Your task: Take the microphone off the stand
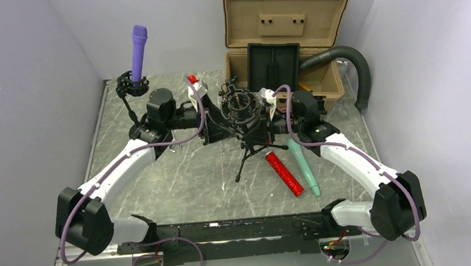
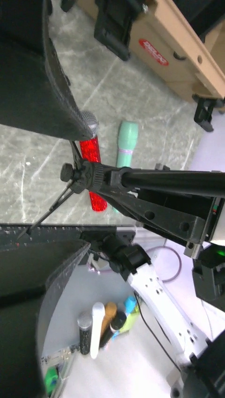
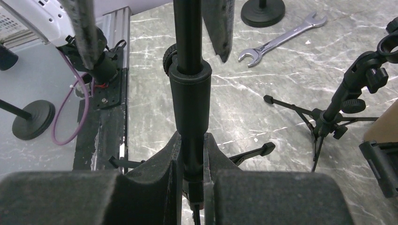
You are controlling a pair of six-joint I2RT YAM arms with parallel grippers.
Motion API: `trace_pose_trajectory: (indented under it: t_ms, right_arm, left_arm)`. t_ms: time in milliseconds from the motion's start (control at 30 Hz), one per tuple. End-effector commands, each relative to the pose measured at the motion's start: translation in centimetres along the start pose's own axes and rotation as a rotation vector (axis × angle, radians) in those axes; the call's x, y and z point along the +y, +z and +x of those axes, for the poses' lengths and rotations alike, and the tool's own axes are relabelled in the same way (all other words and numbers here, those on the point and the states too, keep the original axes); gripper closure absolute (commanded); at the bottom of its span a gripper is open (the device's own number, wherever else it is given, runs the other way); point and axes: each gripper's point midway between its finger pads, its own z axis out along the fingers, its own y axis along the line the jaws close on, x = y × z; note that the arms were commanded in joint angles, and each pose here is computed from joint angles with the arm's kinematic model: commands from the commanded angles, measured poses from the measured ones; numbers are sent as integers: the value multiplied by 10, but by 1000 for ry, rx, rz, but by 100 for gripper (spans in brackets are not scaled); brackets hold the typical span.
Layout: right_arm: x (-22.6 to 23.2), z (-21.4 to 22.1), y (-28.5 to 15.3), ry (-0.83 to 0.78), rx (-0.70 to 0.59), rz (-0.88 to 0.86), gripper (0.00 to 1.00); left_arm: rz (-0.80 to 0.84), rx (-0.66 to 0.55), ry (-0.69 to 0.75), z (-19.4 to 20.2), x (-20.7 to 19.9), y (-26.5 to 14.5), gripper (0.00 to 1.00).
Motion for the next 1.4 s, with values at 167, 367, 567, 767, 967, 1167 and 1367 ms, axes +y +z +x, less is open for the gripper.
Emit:
trace_pose_trajectory:
  t_ms: [167,367,567,767,967,1167,1367]
  right_arm:
    - [8,-31,-3,-101,-79,-36,100]
    - [13,-35,-1,-40,-92,-90,100]
    - [14,-34,0,17,-97,-131,100]
    - [15,-31,1,41,-99,-149,100]
    - [16,-32,1,59,-104,-166,100]
    - [16,-32,0,57,-108,-166,100]
    - [12,-32,-1,36,-105,-143,100]
  left_arm:
    - [-297,39,529,-28,7,-20,9]
    - [-353,68,652,-30,15,-16,12]
    - [-338,93,707,-33,14,-3,20]
    - [-326,104,722,-37,10,6,31]
    - [-314,124,724,-31,11,12,48]
    - [-300,134,719,-26,9,12,62]
    - [-298,115,644,-25,6,14,100]
